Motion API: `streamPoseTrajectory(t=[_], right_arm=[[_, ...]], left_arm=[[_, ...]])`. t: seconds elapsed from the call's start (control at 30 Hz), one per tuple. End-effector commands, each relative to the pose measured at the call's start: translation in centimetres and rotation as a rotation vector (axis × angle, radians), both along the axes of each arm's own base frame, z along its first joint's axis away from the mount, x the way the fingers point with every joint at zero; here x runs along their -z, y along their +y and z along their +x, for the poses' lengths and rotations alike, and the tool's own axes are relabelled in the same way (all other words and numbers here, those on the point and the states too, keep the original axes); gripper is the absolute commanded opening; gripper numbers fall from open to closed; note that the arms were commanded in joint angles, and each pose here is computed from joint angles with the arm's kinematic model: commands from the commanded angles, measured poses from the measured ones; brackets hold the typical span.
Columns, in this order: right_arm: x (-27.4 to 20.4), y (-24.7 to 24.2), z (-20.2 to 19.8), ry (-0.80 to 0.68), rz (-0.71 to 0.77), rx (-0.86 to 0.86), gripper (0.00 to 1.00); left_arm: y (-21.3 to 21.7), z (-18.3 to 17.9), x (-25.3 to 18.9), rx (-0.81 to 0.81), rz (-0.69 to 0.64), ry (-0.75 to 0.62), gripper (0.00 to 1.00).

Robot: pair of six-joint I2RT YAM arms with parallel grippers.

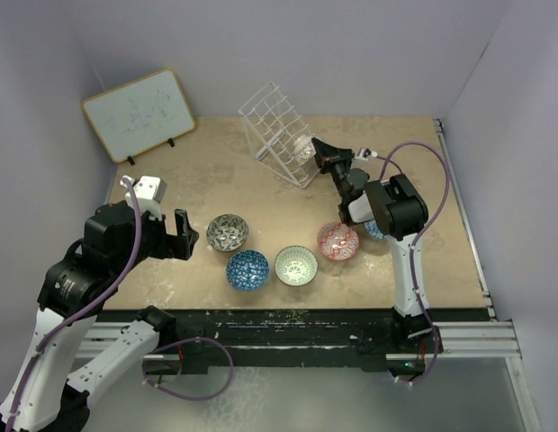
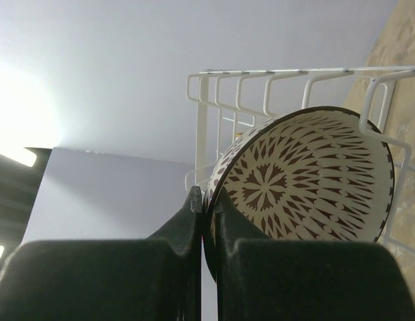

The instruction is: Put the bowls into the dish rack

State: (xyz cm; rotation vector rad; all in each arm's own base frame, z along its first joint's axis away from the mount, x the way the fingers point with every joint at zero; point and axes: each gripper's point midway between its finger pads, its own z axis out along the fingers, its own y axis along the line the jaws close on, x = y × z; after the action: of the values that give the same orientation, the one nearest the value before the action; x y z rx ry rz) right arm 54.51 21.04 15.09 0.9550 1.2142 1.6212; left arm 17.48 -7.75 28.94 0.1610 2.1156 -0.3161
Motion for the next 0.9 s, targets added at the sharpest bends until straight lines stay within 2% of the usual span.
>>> streamPoseTrajectory(t=[0.0, 0.5, 0.87], right_arm=[[-8.1, -0.9, -3.3, -0.329, 0.112, 0.003, 0.00], [-16.1, -0.2, -4.4, -0.555, 0.073, -0.081, 0.00], [-16.9, -1.7, -5.7, -0.550, 0.059, -0.048, 0.00]], left_arm=[[-0.1, 0.6, -1.2, 0.006, -0.010, -0.052, 0.99], [-0.4, 0.7, -0.9, 0.014, -0.012, -0.049, 0.99], [-0.5, 0.5, -0.8, 0.020, -0.017, -0.045, 0.99]])
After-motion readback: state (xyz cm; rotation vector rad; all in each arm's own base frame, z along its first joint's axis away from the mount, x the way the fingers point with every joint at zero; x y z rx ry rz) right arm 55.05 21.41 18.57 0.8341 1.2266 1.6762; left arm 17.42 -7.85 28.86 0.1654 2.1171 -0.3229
